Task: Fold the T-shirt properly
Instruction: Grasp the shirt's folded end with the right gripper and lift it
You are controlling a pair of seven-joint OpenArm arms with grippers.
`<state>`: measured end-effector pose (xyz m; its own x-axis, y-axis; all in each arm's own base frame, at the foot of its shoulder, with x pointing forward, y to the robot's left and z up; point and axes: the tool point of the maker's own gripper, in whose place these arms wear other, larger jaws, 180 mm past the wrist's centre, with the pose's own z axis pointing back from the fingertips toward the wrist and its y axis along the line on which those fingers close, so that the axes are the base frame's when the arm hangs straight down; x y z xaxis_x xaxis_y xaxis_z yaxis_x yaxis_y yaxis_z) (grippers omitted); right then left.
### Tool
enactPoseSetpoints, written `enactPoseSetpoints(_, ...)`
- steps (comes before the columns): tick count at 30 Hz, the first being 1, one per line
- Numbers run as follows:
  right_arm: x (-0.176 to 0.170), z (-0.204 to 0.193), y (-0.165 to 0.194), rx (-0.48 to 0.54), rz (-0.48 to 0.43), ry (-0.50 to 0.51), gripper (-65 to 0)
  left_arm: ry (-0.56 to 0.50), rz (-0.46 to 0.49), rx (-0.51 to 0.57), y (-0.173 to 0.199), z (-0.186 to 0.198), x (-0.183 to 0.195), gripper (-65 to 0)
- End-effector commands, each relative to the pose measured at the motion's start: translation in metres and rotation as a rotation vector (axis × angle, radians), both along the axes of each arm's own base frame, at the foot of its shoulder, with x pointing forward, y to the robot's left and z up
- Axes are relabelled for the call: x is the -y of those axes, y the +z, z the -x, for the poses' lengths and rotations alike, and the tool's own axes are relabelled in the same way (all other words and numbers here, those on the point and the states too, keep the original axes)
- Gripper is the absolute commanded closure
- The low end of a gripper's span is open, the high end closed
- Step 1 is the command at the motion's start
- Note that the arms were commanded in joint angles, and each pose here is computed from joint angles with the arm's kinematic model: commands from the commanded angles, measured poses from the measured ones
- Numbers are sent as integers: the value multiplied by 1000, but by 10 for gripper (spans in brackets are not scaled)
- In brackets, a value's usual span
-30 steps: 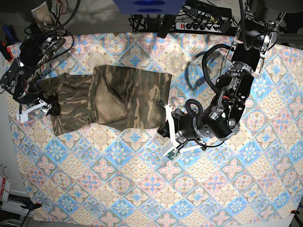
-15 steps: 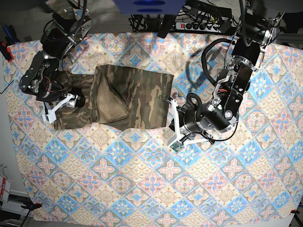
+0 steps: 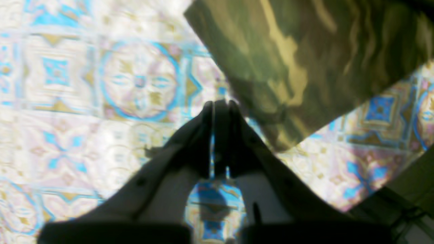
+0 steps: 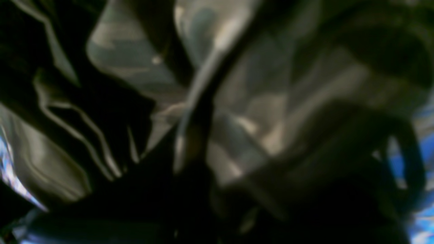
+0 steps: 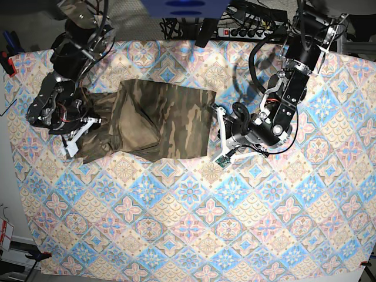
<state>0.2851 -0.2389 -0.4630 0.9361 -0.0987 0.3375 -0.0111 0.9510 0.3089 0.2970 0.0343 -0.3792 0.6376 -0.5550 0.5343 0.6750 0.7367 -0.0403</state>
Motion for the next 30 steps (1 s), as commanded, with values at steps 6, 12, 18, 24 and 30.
enactPoseSetpoints(6,60,-61,61,121,131,-123,-2,18,39,4,-3,-9,9,0)
enactPoseSetpoints(12,46,-76,69,69,251,21,-2,30,45,-116,-54,-8,24,0)
enactPoseSetpoints(18,-3,-78,56,59,243,141,-2,-12,63,-129,-70,-3,47,0)
enactPoseSetpoints(24,-21,-67,82,162,369,232,-2,-15,81,-114,-64,-14,58,0)
enactPoseSetpoints(30,-42,-63,91,173,411,311,-2,36,79,-179,-91,-21,60,0)
